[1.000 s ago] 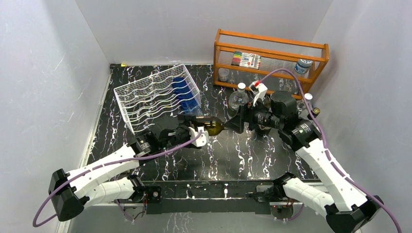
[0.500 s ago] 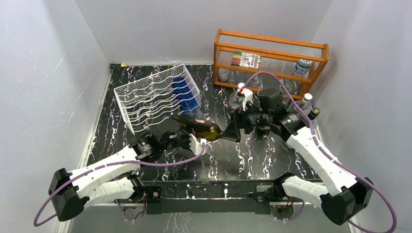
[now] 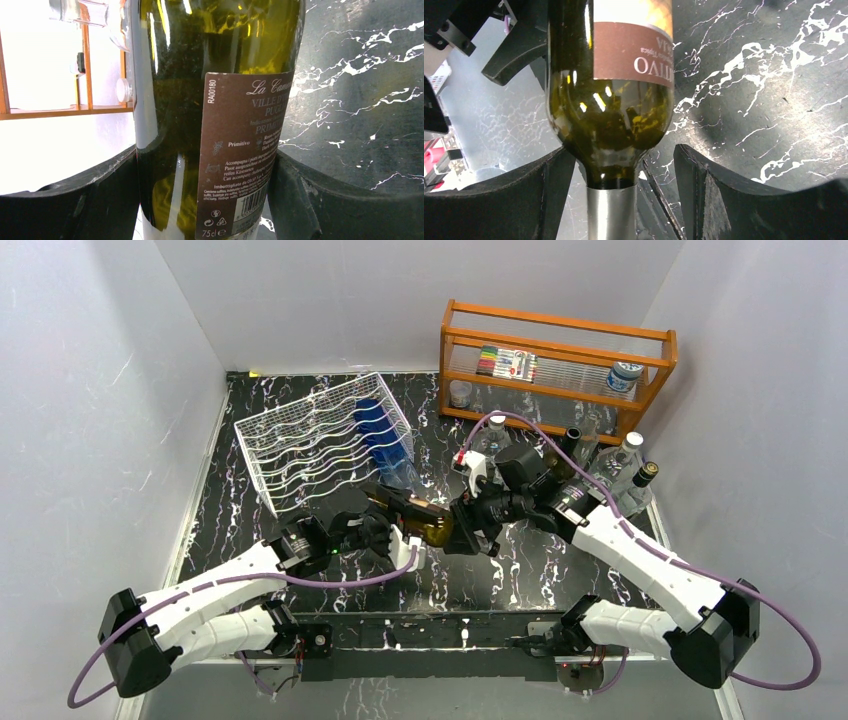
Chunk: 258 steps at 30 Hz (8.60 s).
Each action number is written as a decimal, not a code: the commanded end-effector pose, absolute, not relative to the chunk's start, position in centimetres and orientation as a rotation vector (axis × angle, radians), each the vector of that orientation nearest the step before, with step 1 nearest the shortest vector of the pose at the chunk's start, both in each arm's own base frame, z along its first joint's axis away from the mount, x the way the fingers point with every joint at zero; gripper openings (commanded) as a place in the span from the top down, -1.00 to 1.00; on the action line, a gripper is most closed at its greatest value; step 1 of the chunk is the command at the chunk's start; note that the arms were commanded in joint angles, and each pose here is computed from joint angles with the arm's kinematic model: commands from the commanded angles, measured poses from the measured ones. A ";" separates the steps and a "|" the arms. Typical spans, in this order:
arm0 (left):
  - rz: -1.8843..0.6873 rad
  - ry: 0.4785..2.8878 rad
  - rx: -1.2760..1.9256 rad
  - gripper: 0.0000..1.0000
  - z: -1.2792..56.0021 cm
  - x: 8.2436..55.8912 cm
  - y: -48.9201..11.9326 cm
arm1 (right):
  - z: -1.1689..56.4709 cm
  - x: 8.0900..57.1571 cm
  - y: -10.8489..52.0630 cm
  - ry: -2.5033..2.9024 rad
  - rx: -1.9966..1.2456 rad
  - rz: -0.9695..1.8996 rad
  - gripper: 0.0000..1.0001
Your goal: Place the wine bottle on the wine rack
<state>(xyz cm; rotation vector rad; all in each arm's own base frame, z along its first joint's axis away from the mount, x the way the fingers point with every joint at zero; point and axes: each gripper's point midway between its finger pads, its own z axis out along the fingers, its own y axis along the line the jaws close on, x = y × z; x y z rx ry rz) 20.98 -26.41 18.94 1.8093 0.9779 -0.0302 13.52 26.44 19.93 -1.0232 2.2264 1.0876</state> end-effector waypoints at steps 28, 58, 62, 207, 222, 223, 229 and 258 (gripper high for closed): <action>-0.087 0.871 1.615 1.00 26.5 20.3 -27.3 | 17.7 13.0 27.7 2.243 -1.097 0.994 -0.24; -0.031 1.134 1.577 -0.96 23.0 21.3 -24.4 | 21.7 16.9 26.4 2.037 -0.863 0.820 1.00; -0.016 1.118 1.514 -0.96 24.1 21.2 -23.5 | 22.1 16.3 26.5 2.019 -0.898 0.847 1.00; -0.026 1.749 0.284 -0.96 34.8 20.8 -8.6 | 23.5 31.2 33.2 2.101 -0.257 0.475 -0.68; -0.209 1.869 0.305 -0.96 24.7 23.3 -16.5 | 31.8 28.0 16.6 1.932 -0.039 0.003 -0.71; -0.218 1.857 0.287 -0.96 24.4 23.5 -16.7 | 32.2 27.8 15.9 1.916 -0.024 -0.007 -0.71; -0.315 1.777 0.385 -0.96 23.4 23.2 -18.5 | 33.7 27.1 11.8 1.845 0.059 -0.121 -0.76; -0.428 1.731 0.540 -0.96 23.5 21.6 -20.5 | 28.2 32.2 3.2 1.970 0.294 -0.116 -0.42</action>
